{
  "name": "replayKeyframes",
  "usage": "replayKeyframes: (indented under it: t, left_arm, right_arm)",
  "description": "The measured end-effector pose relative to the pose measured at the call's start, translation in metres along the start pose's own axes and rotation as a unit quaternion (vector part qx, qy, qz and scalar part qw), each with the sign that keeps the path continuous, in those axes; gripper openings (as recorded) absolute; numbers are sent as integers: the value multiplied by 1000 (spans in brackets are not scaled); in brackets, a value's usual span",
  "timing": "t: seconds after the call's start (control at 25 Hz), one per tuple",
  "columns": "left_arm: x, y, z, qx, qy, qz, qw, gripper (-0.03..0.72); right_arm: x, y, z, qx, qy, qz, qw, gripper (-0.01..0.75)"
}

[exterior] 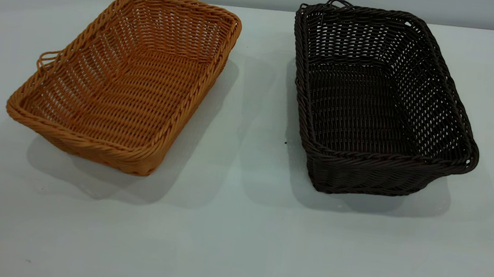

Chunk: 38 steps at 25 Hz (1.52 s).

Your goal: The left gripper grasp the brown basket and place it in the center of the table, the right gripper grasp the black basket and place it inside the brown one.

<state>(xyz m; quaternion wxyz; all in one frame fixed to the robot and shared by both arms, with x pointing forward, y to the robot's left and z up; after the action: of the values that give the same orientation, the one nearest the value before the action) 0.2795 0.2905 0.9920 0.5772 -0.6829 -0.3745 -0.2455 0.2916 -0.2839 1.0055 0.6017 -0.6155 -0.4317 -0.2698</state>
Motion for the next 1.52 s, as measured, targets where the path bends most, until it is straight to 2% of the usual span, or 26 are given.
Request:
replayKeyframes:
  t: [0.16, 0.32, 0.48, 0.68, 0.8, 0.96, 1.16, 1.24, 1.32, 1.36, 1.44, 1.52]
  left_arm:
    - [6, 3, -1, 3, -11, 9, 1000, 390]
    - [42, 18, -7, 3, -35, 8, 999, 390]
    - [68, 48, -16, -2, -34, 56, 998, 397]
    - [83, 89, -33, -43, 0, 118, 992, 491]
    - [93, 112, -47, -86, 17, 126, 988, 565]
    - [106, 135, -64, -140, 24, 118, 983, 593]
    - [120, 156, -81, -194, 20, 99, 976, 589]
    - [124, 160, -86, -210, 14, 91, 973, 589]
    - [127, 164, -89, -219, 12, 87, 972, 589]
    - [128, 165, -90, -222, 12, 85, 971, 589]
    - [128, 168, -90, -223, 13, 84, 971, 589]
    - [128, 169, -90, -224, 12, 85, 971, 589]
  right_arm:
    - [2, 7, 1, 12, -1, 22, 1000, 419]
    - [13, 31, 14, 76, 0, 75, 994, 488]
    - [27, 63, 24, 136, -2, 110, 985, 580]
    - [34, 102, 37, 206, 8, 148, 967, 597]
    - [31, 123, 49, 253, 49, 185, 948, 597]
    - [32, 149, 70, 329, 132, 225, 907, 594]
    - [19, 187, 84, 352, 259, 291, 851, 594]
    - [9, 196, 97, 362, 279, 325, 828, 594]
    - [-1, 202, 117, 379, 271, 363, 807, 594]
    - [-6, 205, 128, 384, 264, 378, 800, 594]
    - [-9, 220, 143, 374, 261, 388, 801, 594]
    - [-12, 242, 149, 337, 295, 389, 805, 594]
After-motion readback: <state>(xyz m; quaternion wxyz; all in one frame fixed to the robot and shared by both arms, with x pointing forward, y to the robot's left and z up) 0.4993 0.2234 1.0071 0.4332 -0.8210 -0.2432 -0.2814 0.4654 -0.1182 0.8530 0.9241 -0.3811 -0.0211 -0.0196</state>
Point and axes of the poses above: a point on each arm's last joint axis where the gripper is mounted, y pointing out along that axis toward the gripper, z along the wrist's bending axis when the last joint is at zero, x = y × z, the point moved 7 cm from there along y, pointing out along that axis toward the gripper, and after that the axes turned 13 degrees about -y, right-handed, at the moved point
